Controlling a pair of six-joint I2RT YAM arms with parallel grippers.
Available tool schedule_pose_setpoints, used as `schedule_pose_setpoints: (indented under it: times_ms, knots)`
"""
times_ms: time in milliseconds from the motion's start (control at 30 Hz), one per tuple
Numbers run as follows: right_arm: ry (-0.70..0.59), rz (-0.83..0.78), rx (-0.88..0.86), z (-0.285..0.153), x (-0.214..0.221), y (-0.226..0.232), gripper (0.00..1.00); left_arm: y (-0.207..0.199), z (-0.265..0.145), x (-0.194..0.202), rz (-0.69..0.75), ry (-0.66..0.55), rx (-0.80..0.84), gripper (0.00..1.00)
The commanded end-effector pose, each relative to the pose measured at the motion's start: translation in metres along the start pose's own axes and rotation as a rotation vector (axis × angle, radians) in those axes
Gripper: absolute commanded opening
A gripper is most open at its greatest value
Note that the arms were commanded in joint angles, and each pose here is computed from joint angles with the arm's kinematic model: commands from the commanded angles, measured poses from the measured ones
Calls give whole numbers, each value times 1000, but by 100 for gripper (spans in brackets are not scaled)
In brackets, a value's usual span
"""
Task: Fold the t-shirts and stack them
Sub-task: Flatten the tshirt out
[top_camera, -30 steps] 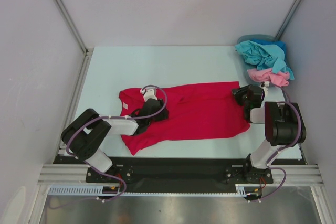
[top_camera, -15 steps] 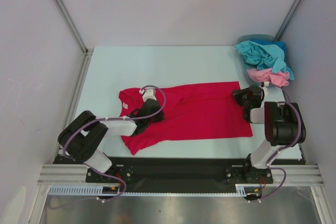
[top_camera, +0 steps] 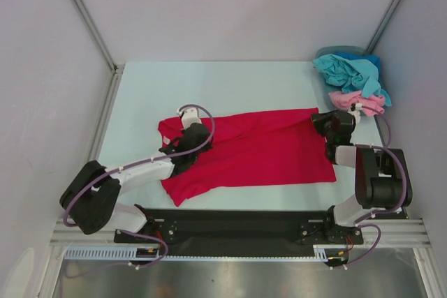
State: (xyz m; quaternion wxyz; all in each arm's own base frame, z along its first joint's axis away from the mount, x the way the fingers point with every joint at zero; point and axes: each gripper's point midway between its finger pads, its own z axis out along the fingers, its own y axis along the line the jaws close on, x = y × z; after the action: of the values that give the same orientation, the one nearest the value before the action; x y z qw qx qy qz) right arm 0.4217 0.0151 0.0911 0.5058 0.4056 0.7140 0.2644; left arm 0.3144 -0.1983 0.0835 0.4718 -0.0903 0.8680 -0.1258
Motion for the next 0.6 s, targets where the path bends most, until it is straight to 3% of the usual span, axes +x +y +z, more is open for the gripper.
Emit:
schedule_pose_setpoints:
  times_ms: [0, 333, 567]
  knots:
    - [-39, -34, -88, -5, -19, 39, 0, -8, -4, -47, 25, -102, -40, 0]
    - [-71, -91, -239, -24, -37, 89, 0, -50, -2, -165, 36, -259, -74, 0]
    - [-64, -105, -304, -28, -38, 102, 0, -42, 14, -186, 82, -267, -148, 0]
